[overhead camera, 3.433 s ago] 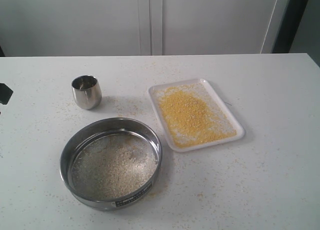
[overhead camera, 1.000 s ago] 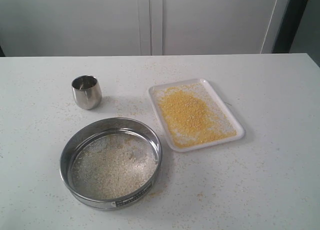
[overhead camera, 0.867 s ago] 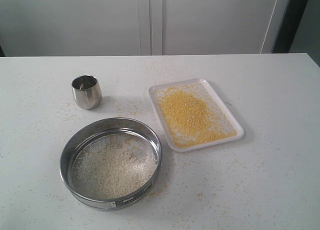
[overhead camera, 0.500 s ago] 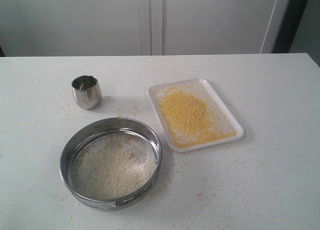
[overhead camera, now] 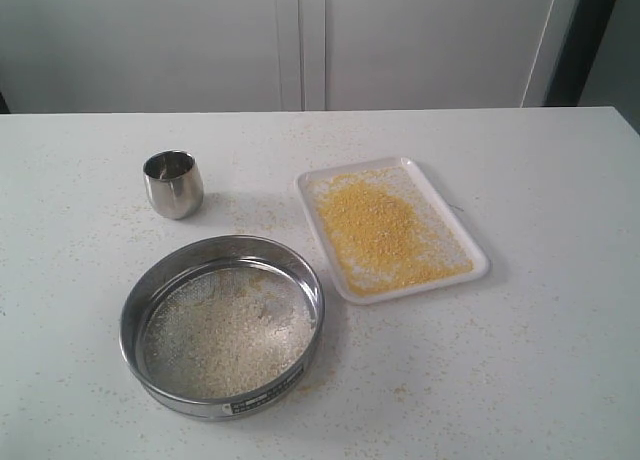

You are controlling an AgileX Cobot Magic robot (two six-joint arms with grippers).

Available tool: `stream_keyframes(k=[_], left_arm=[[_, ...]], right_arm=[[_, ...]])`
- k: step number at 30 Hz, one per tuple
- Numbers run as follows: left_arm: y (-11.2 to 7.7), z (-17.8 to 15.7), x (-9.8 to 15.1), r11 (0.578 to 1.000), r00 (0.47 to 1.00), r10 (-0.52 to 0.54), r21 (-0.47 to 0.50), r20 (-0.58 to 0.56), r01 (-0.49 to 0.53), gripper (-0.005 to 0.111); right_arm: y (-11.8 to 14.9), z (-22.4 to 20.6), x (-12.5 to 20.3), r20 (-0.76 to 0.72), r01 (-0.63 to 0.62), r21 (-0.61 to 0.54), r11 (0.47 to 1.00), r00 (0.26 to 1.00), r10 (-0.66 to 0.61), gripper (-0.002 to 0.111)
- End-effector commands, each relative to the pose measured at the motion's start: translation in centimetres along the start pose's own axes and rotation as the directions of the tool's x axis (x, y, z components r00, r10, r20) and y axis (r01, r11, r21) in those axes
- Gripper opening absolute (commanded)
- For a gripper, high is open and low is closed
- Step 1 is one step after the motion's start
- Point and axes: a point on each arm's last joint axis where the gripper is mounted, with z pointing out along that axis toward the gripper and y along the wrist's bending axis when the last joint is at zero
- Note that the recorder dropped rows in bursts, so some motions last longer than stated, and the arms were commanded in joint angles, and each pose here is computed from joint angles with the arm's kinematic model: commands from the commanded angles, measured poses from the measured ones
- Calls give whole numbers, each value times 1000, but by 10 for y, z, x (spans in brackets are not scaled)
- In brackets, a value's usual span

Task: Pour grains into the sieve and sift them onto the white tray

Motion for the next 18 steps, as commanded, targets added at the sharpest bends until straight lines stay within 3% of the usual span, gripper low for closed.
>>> stream_keyframes(k=[1,18], left_arm=[[0,0,1,1000,1000,-16,2,-1,16,0],[0,0,1,1000,1000,-10,2,-1,10,0]], right_arm=[[0,0,0,16,7,4,1000,1000,-7,0],[0,0,0,16,7,4,1000,1000,-7,0]])
